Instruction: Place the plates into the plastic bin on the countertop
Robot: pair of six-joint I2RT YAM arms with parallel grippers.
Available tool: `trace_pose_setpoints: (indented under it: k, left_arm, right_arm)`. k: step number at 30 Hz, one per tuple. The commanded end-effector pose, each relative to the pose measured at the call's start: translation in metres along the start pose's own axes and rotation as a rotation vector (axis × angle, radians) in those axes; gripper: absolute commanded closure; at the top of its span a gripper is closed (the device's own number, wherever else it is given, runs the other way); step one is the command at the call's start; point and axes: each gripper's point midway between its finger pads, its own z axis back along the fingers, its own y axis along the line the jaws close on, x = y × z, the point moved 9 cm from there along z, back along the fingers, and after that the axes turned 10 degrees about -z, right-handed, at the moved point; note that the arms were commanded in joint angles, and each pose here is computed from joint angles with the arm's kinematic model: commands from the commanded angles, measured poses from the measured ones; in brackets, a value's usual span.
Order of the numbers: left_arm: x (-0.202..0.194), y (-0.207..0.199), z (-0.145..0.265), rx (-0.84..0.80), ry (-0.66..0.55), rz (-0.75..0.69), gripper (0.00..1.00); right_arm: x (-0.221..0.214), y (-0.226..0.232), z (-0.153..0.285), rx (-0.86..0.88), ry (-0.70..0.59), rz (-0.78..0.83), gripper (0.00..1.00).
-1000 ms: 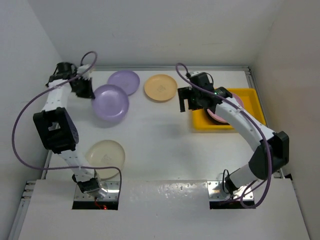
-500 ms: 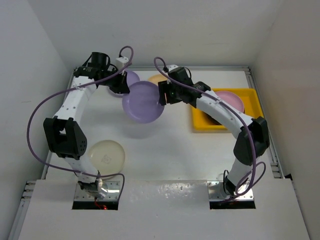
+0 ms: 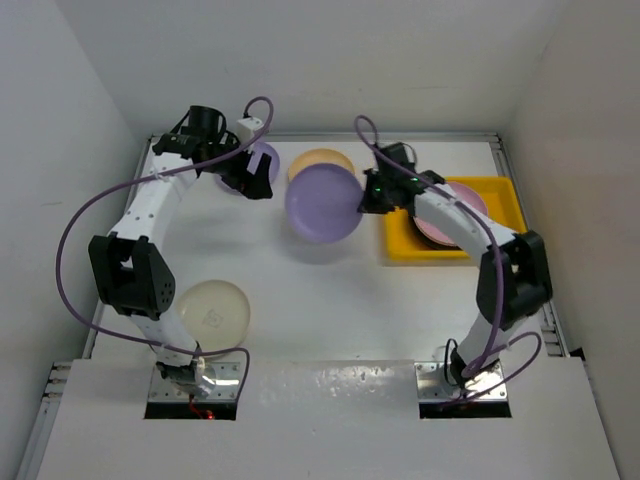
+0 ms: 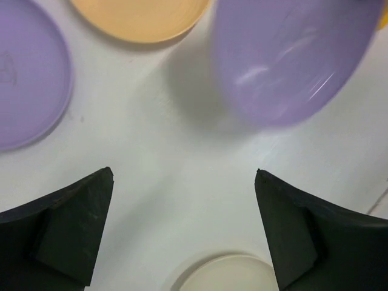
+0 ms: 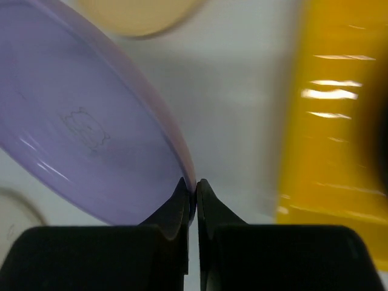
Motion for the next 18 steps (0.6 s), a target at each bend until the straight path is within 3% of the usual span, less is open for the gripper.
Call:
trace_pose_setpoints:
  k: [1,5,8,14,16,18]
  left_arm:
    - [-0.009,0.015,0.021,0.147,0.06,-0.021,0.0]
    - [-0.048,0.04,0.036,0.272,0.177,0.042,0.0]
    - [-0.085,0.047,0.034,0.296,0.301,0.077,0.0]
    - [-0.149,0.051,0.031,0.263,0.478,0.107,0.01]
    - [-0.172,0.049,0.03,0.243,0.539,0.133,0.01]
    - [-0.187,0.048,0.03,0.222,0.58,0.133,0.03]
  right_arm:
    - [0.035,-0.07,0.052,-0.127,-0.174,-0.228,1.0]
    - [0.03,-0.171,0.094,-0.253,-0.24,-0.519,1.0]
    - [0.024,-0.221,0.108,-0.341,-0.253,-0.65,1.0]
    - [0.04,-0.267,0.1,-0.358,-0.184,-0.711,1.0]
    - [0.042,-0.269,0.095,-0.339,-0.153,-0.722,0.97]
    - [0.048,-0.274,0.087,-0.35,-0.115,-0.73,0.88]
